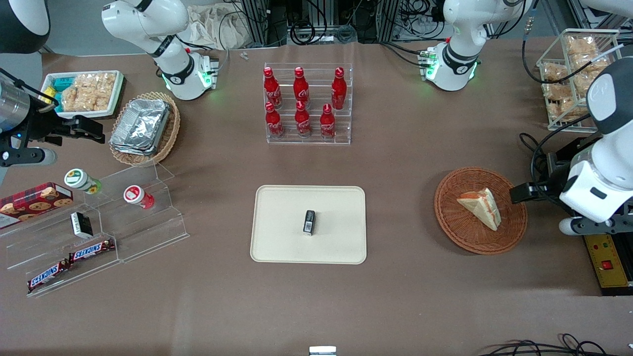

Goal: Place sandwich from basket to tray
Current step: 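Move the left gripper toward the wrapped sandwich in the wicker basket, then lower the left gripper and close it on the sandwich's edge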

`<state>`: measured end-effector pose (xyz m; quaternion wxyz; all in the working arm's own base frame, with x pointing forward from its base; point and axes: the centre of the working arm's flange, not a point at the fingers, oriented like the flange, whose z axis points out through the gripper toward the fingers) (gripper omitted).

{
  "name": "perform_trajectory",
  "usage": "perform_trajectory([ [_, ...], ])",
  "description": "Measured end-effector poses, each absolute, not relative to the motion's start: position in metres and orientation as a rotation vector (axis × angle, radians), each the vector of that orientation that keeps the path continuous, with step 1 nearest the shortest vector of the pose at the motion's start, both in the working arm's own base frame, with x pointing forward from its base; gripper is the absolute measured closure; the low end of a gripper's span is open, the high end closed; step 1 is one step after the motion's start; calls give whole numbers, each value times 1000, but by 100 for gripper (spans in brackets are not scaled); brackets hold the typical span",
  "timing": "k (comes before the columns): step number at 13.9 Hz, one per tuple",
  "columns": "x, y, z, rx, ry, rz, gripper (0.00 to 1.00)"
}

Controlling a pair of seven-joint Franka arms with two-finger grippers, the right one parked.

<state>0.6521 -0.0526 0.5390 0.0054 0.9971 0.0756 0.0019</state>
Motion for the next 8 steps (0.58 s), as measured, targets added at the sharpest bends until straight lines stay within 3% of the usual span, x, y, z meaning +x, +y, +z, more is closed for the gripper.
perform_trajectory([
  [4, 654, -57, 475, 3049, 673, 24, 0],
  [8, 638, -40, 398, 2998, 871, 29, 0],
])
